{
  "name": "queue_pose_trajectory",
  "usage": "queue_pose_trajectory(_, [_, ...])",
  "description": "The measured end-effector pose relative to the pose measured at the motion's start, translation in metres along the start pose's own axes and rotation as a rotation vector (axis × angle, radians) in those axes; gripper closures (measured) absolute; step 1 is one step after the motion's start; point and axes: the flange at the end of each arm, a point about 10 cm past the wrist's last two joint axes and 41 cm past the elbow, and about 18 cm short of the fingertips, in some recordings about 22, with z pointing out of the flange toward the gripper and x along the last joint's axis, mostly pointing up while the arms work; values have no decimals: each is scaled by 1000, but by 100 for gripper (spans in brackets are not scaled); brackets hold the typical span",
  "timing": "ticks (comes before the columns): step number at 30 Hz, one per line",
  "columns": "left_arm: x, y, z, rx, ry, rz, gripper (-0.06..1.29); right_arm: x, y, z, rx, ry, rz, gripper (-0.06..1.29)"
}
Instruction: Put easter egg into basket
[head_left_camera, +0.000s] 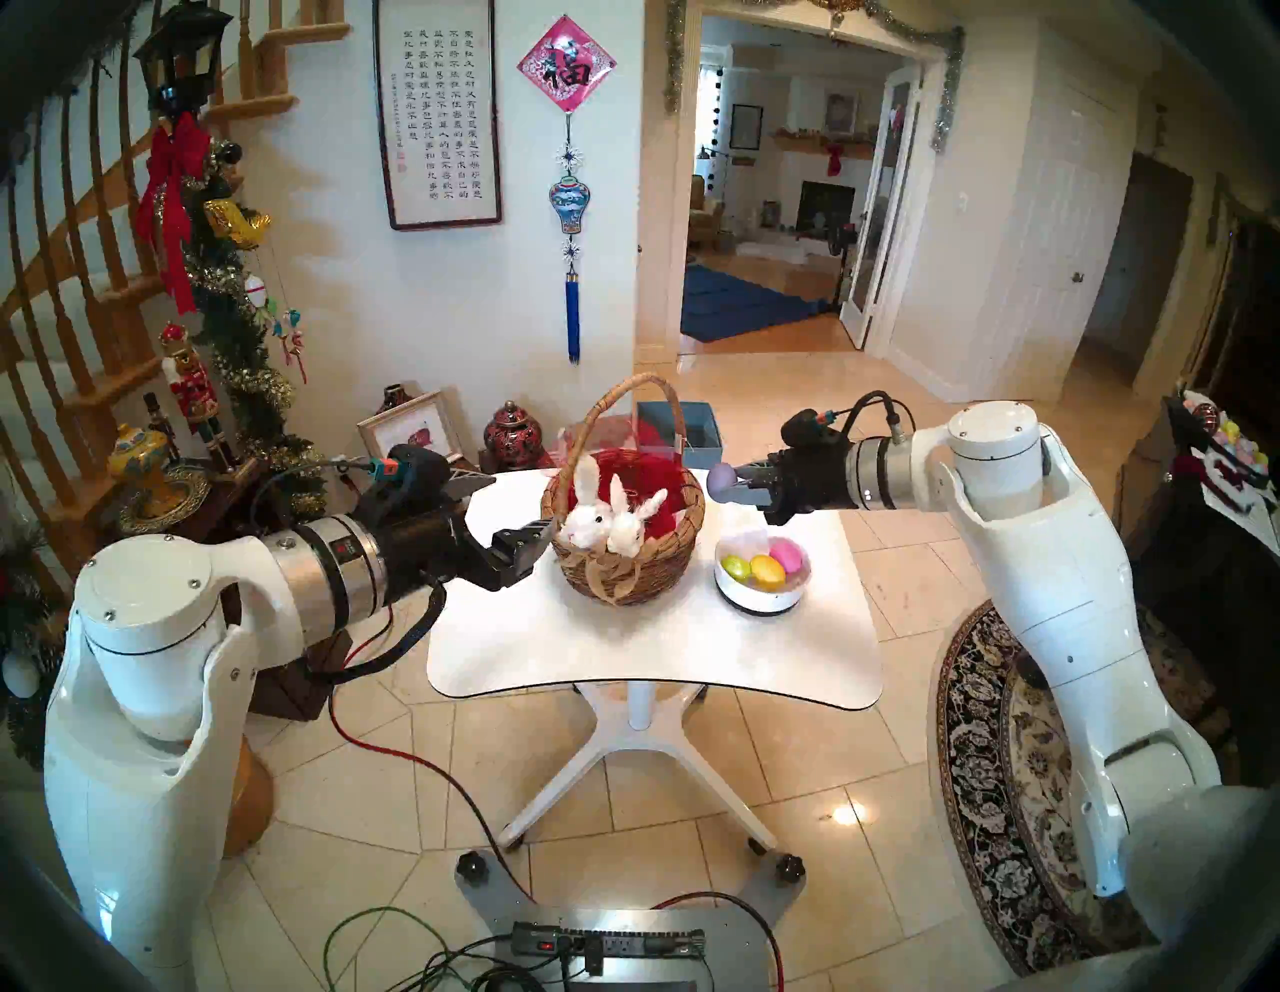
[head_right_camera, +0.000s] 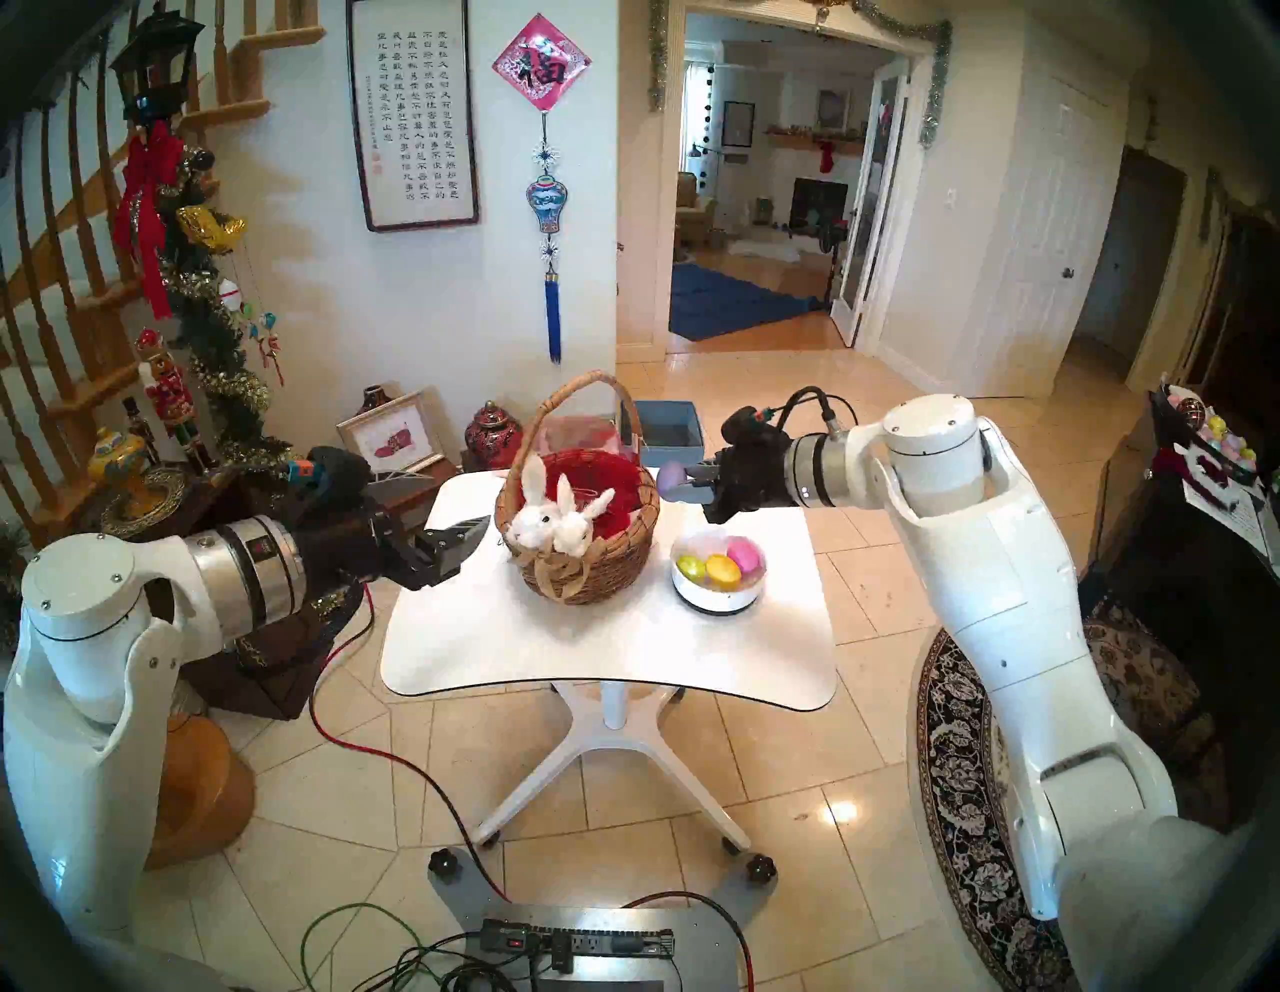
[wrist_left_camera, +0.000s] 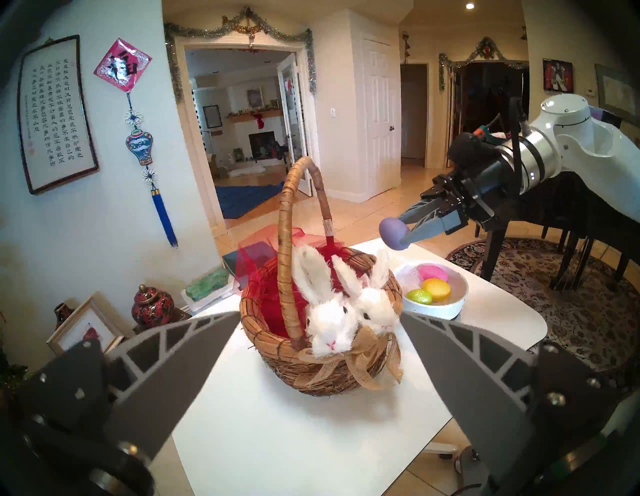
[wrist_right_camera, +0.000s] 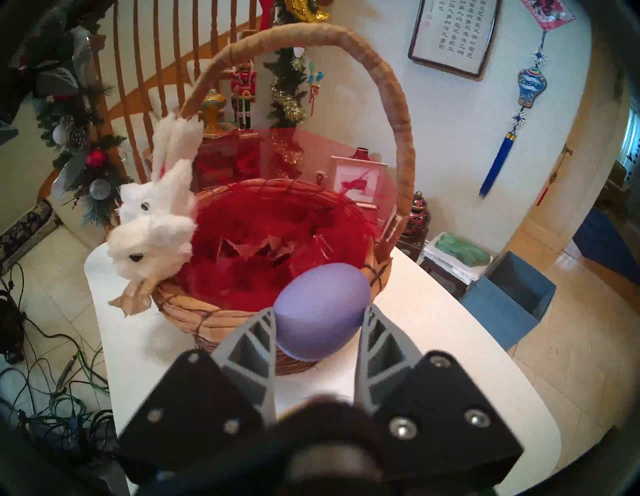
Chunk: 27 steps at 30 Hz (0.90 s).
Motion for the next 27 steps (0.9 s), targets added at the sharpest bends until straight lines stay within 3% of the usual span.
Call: queue_pose_trajectory(27, [0, 0, 0, 0, 0, 0, -3, 31, 8, 33, 80, 9, -58, 101])
